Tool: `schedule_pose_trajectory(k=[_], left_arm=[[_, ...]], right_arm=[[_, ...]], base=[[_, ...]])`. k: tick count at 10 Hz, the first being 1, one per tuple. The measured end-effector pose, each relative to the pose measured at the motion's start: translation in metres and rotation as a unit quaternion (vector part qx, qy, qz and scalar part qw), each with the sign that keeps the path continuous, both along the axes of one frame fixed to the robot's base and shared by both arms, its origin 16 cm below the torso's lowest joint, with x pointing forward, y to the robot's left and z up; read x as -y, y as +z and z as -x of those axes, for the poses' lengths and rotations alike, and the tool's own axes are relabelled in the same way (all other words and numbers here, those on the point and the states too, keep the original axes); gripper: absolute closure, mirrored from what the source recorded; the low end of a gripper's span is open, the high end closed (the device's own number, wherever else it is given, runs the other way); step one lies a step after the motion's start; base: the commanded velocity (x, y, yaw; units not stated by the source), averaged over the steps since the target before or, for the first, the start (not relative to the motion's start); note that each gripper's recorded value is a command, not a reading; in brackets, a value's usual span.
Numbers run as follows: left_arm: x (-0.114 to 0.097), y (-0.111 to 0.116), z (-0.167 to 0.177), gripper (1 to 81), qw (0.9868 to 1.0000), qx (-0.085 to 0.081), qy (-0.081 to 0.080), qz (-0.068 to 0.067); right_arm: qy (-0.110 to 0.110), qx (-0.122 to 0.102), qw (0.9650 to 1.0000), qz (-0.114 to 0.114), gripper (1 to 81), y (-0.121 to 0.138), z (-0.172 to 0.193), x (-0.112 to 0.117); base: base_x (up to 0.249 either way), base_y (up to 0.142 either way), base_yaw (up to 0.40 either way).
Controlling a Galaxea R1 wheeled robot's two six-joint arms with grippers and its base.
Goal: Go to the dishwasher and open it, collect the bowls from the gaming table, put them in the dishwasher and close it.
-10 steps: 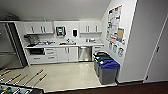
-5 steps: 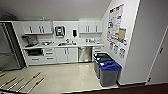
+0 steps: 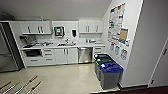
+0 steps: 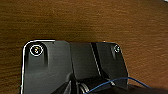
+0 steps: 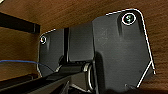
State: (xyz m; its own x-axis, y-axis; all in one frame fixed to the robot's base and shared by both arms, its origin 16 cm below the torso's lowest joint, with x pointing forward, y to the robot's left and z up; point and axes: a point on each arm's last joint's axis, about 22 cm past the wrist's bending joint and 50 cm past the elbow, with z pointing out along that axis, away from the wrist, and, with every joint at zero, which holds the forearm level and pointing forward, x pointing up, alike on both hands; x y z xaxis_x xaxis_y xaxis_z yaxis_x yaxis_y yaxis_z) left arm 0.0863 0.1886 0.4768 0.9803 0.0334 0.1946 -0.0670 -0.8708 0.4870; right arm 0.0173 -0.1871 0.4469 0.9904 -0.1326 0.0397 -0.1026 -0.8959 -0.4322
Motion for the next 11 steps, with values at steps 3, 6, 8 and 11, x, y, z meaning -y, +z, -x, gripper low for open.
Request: schedule_pose_trajectory(k=[3,6,8,11], left_arm=[[-0.0008,-0.0003,0.0024,1.0,1.0,-0.001,0.0,-0.001],[-0.0007,-0.0002,0.0007,1.0,1.0,-0.001,0.0,0.0],[-0.0018,-0.0001,-0.0001,1.0,1.0,0.0,0.0,-0.001],[-0.0026,-0.0002,0.0003,1.0,1.0,0.0,0.0,-0.002]], right_arm=[[0.0,0.0,1.0,0.0,1.0,-0.0001,0.0004,0.0],[0.0,0.001,1.0,0.0,1.0,0.0,-0.0014,-0.0002],[0.0,0.001,1.0,0.001,1.0,-0.0001,-0.0019,0.0005],[0.0,0.001,1.0,0.001,1.0,-0.0002,-0.0014,0.0005]], base=[[0.157,0.0,0.0],[0.159,0.0,0.0],[0.159,0.0,0.0],[0.159,0.0,0.0]])
